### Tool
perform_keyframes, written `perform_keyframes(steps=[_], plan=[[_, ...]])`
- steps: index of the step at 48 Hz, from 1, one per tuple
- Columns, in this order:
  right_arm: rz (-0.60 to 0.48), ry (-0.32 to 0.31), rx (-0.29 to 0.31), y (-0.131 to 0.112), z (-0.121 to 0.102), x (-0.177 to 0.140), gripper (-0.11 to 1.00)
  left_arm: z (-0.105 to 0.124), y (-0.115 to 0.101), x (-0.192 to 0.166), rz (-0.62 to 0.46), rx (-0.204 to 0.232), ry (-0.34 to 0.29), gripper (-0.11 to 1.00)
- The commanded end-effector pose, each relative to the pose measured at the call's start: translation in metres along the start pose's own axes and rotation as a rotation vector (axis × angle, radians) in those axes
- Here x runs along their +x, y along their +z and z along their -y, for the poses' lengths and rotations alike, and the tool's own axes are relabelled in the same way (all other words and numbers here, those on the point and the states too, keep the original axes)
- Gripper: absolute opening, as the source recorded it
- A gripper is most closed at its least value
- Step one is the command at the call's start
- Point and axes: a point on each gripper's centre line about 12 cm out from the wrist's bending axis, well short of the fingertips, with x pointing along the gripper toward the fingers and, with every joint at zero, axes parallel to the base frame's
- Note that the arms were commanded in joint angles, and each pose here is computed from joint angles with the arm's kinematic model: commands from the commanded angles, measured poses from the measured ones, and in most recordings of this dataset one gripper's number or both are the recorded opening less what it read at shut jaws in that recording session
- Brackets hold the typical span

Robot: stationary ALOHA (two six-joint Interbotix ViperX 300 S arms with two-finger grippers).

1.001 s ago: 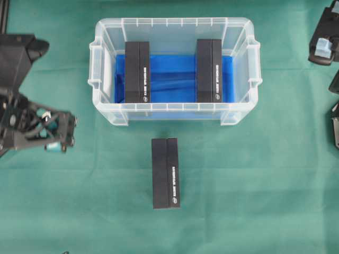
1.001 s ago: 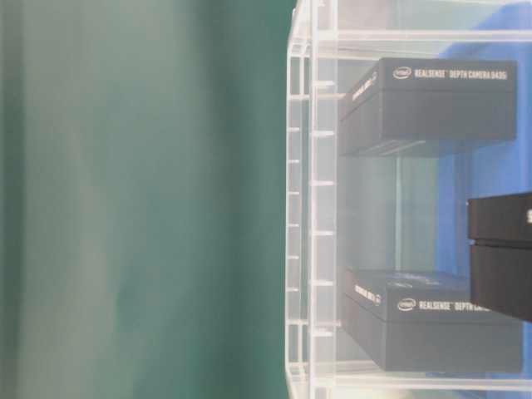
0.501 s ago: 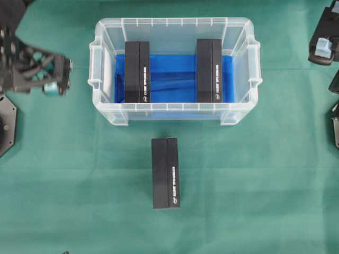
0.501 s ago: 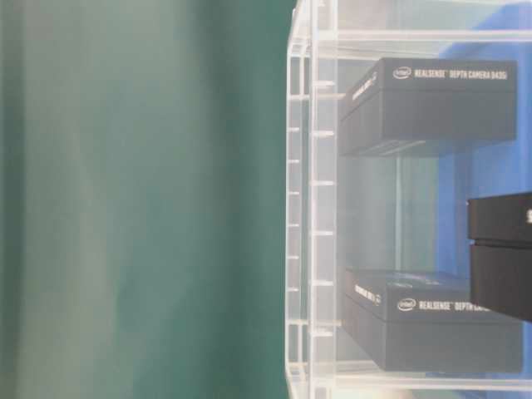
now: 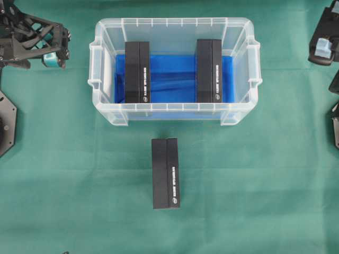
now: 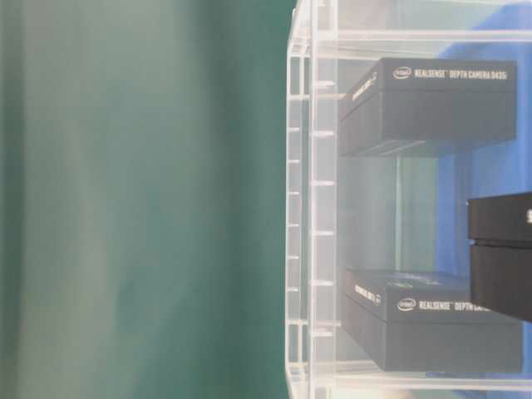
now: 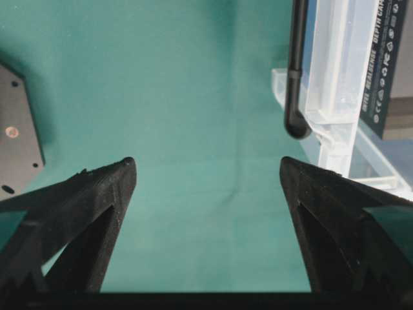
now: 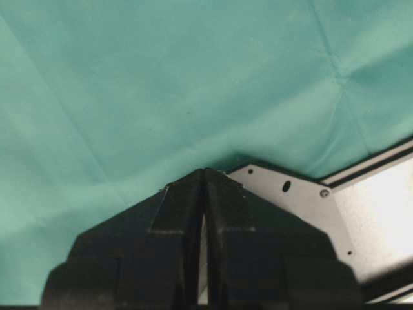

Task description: Take the box out of the case with the left arm.

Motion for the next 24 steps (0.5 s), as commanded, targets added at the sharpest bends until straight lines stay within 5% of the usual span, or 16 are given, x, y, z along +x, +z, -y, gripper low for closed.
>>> perform_keyframes(steps=[1, 24], plan=[[0.017, 0.01, 0.004, 0.0018, -0.0002, -0.0057, 0.0, 0.0011, 0.0017, -0.004, 0.008, -0.002, -0.015, 0.91], [0.017, 0.01, 0.005, 0.0019, 0.0001, -0.0057, 0.0, 0.001, 0.0016, -0.0027, 0.008, -0.001, -0.015, 0.91]])
